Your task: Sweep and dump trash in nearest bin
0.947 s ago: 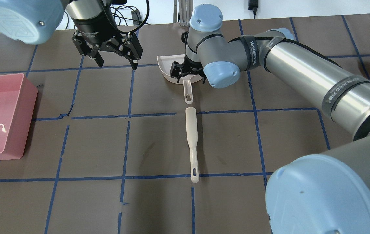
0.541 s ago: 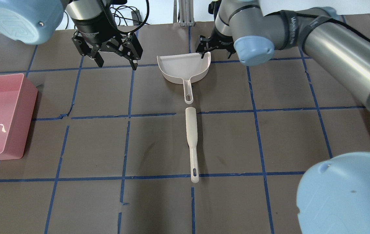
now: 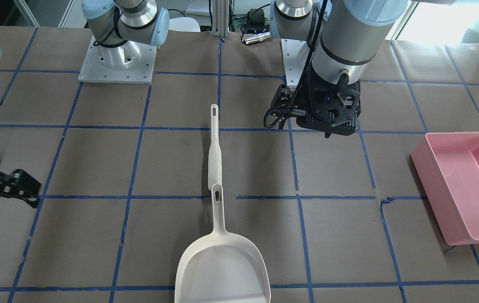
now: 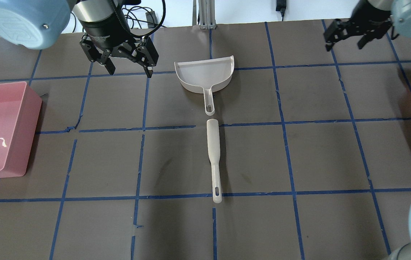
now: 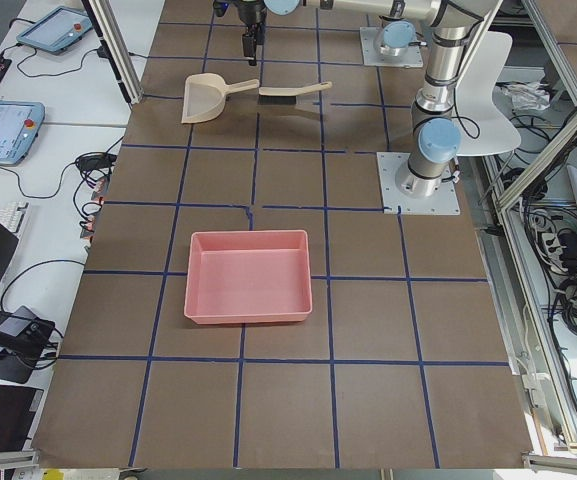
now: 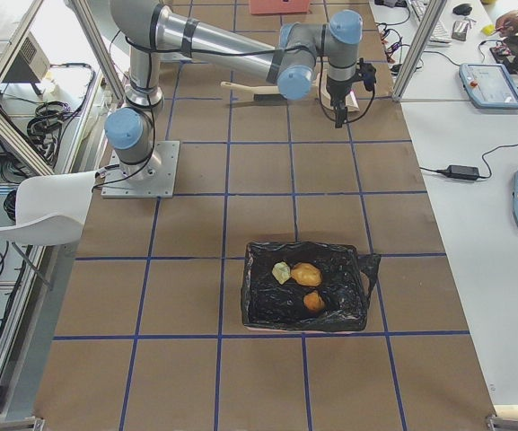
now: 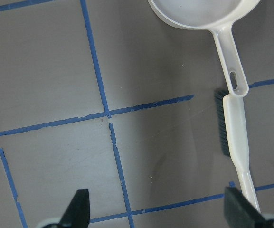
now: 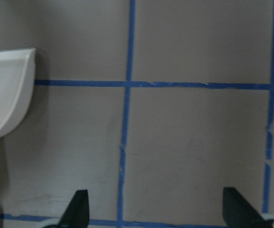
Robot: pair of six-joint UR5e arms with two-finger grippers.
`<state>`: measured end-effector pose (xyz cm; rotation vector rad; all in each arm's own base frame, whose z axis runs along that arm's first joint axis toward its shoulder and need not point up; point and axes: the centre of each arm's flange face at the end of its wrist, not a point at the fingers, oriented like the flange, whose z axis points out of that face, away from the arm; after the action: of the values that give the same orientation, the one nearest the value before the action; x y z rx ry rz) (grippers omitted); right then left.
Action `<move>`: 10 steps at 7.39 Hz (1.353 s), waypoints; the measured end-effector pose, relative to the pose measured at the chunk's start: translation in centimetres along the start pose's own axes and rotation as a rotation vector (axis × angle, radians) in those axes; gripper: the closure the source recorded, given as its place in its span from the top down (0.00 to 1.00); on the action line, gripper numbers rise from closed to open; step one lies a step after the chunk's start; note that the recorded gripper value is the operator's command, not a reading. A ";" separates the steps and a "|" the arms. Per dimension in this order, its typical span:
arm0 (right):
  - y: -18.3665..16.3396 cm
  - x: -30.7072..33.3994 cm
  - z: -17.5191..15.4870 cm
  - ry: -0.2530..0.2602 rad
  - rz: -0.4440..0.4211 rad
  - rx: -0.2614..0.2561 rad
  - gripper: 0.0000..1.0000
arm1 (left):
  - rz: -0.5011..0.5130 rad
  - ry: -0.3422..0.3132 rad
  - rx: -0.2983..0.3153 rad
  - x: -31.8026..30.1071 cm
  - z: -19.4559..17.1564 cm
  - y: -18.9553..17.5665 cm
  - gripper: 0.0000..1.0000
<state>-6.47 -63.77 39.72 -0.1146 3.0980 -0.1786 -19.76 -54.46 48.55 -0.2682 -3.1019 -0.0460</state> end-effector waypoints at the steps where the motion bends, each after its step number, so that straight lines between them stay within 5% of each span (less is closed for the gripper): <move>1: 2.4 7.3 0.2 0.003 -0.005 -0.024 1.00 | 0.000 0.000 0.000 0.0 0.0 0.0 1.00; 3: 6.0 13.3 -1.6 0.033 0.014 -0.047 1.00 | 0.000 0.000 0.000 0.0 0.0 0.0 1.00; 7: 6.6 -6.0 -9.2 0.006 0.067 -0.030 1.00 | 0.000 0.000 0.000 0.0 0.0 0.0 1.00; 10: 8.1 -17.6 -9.8 -0.008 0.077 -0.043 1.00 | 0.000 0.000 0.000 0.0 0.0 0.0 1.00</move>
<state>10.13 -53.27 49.10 0.0026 3.0929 -0.1096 -19.77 -54.46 48.56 -0.2684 -3.1018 -0.0456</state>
